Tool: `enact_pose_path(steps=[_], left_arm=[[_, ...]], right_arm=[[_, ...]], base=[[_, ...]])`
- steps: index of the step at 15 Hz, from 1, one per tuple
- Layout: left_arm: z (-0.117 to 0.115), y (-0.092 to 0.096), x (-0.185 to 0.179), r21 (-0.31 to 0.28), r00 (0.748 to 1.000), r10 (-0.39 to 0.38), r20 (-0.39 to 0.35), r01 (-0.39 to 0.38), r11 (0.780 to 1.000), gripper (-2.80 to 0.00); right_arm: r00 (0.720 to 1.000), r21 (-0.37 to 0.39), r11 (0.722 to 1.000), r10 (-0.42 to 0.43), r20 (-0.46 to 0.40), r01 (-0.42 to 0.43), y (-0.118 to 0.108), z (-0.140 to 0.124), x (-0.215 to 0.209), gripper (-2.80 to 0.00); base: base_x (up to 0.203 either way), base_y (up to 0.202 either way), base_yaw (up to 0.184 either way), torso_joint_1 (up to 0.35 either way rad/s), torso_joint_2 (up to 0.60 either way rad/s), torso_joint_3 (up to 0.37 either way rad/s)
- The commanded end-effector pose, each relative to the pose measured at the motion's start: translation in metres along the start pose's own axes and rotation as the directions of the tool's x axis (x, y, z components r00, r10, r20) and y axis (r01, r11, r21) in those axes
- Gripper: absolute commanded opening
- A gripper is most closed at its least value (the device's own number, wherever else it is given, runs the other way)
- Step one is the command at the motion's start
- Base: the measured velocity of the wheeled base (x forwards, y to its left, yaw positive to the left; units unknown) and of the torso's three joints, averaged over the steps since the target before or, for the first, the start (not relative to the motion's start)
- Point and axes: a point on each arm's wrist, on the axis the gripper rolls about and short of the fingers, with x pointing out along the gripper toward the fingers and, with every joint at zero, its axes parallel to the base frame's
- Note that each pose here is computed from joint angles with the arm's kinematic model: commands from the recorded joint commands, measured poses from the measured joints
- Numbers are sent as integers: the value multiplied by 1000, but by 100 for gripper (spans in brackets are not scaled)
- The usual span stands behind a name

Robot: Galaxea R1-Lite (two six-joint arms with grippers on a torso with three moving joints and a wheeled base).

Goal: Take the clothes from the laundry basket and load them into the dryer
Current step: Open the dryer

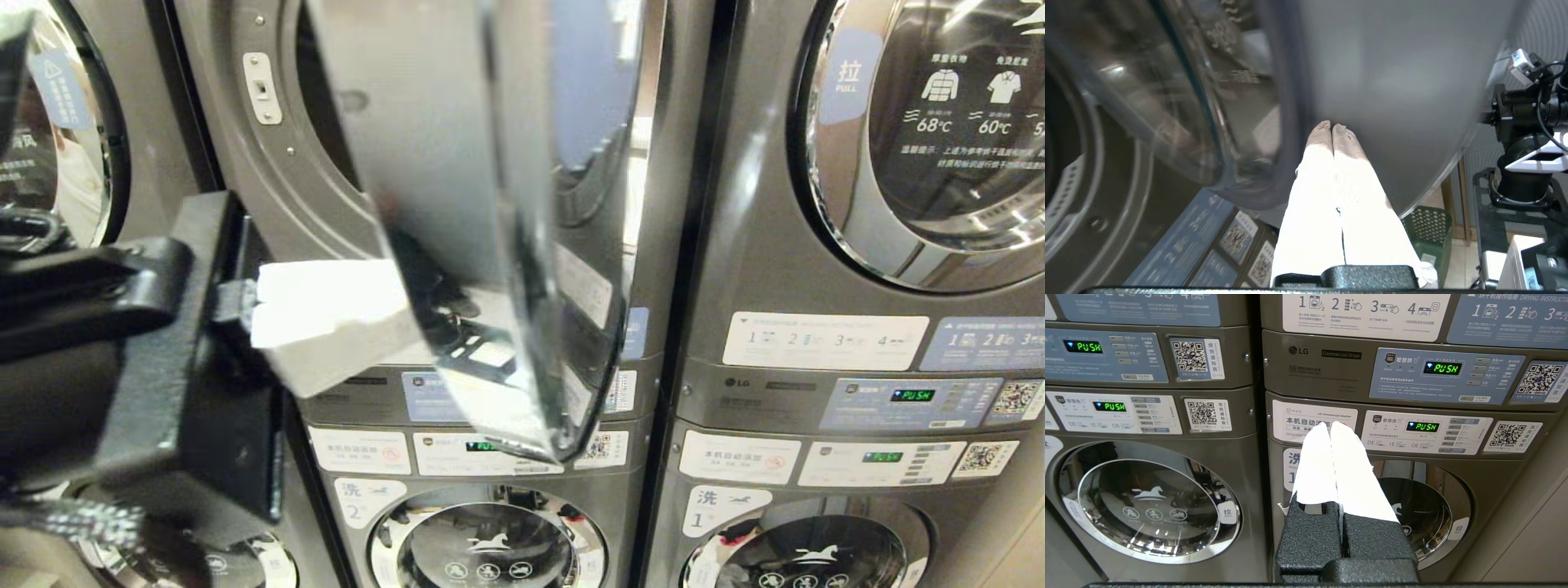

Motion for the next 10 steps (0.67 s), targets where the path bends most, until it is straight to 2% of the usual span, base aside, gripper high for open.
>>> enact_pose_path(steps=[1,7,10], left_arm=[[-10,-5,34,-22,998,-63,-29,62,998,-280],[-11,-17,120,-23,991,-137,-1,137,990,-280],[-9,-11,120,-24,999,-31,-23,30,999,-280]], right_arm=[[1000,0,1000,1,1,-1,0,0,0,-280],[1000,9,1000,1,-1,-1,0,0,0,-280],[1000,8,1000,1,0,-1,0,0,0,-280]], base=[[0,0,0,0,0,0],[0,0,0,0,0,0],[0,0,0,0,0,0]])
